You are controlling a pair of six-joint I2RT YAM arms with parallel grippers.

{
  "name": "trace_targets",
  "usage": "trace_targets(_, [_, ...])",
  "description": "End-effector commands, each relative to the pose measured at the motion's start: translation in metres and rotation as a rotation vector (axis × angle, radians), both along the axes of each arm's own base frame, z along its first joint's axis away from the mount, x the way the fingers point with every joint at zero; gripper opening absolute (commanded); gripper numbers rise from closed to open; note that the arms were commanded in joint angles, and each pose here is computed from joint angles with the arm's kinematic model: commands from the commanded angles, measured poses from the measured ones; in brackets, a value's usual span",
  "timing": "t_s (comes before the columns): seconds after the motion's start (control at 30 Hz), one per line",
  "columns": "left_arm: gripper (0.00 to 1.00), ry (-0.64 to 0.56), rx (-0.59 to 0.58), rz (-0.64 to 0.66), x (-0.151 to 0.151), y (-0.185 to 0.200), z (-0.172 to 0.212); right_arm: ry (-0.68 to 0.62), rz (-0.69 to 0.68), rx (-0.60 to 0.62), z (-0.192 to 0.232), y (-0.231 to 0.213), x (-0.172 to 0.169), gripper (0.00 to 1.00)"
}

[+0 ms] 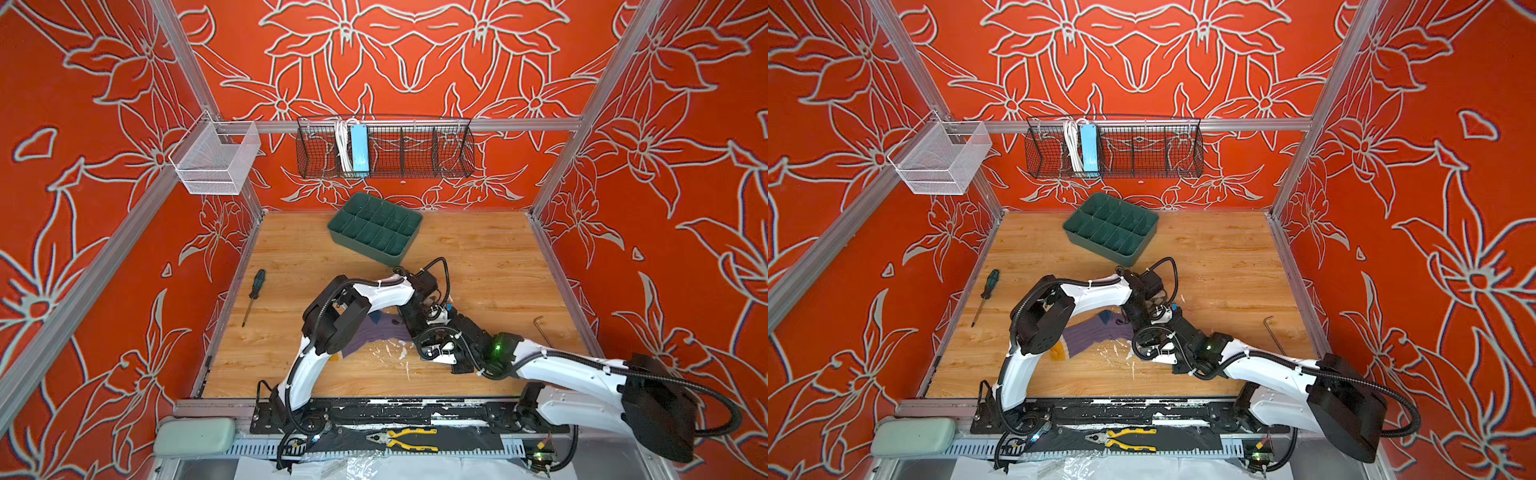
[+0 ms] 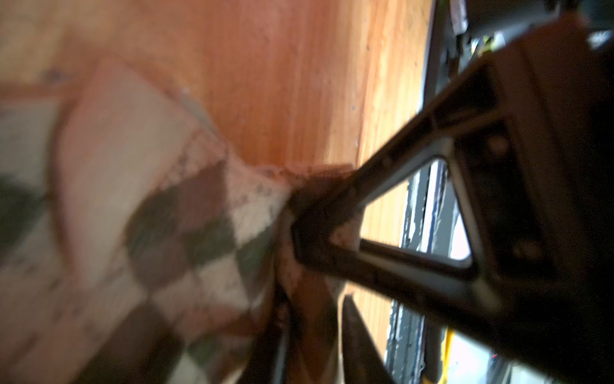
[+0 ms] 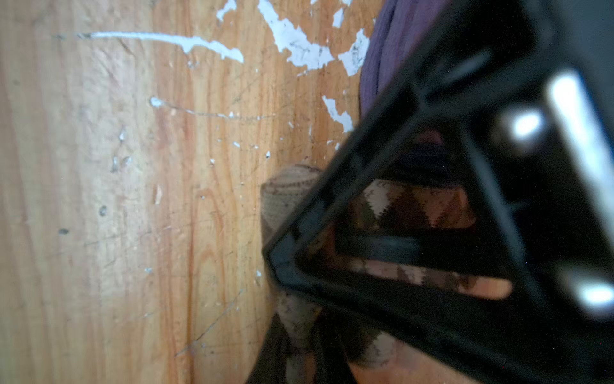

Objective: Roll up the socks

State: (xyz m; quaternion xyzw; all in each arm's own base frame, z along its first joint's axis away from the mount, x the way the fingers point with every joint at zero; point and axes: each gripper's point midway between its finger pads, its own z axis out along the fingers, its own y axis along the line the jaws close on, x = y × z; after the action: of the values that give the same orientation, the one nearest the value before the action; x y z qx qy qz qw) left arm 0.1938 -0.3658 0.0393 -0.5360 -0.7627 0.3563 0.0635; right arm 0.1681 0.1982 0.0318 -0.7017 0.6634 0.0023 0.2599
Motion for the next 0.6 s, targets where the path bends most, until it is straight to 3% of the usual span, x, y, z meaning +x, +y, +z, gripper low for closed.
trace_targets(0.0, [0.37,-0.134,0.016,0.025,0.011,0.008,0.010,0.053,-0.025,-0.055,-0.006,-0.012,-0.009,0.00])
trace_targets(0.17, [0.53,-0.431,-0.037,0.132,0.050,0.022,0.049,0.103,-0.044,-0.057,-0.004,-0.012,-0.015,0.00])
trace_targets(0.27, [0.60,-0.690,-0.070,0.282,0.086,0.047,0.091,0.162,-0.049,-0.049,-0.001,-0.010,-0.023,0.00])
trace_targets(0.37, [0.75,-0.961,-0.097,0.471,0.113,0.092,0.142,0.262,-0.051,-0.034,0.003,-0.003,-0.032,0.00])
trace_targets(0.47, [0.81,-1.119,-0.135,0.539,0.105,0.137,0.181,0.369,-0.061,-0.057,-0.001,0.000,-0.039,0.00])
trace_targets(0.57, [0.81,-1.166,-0.155,0.469,0.074,0.162,0.194,0.488,-0.085,-0.081,-0.005,0.001,-0.043,0.00])
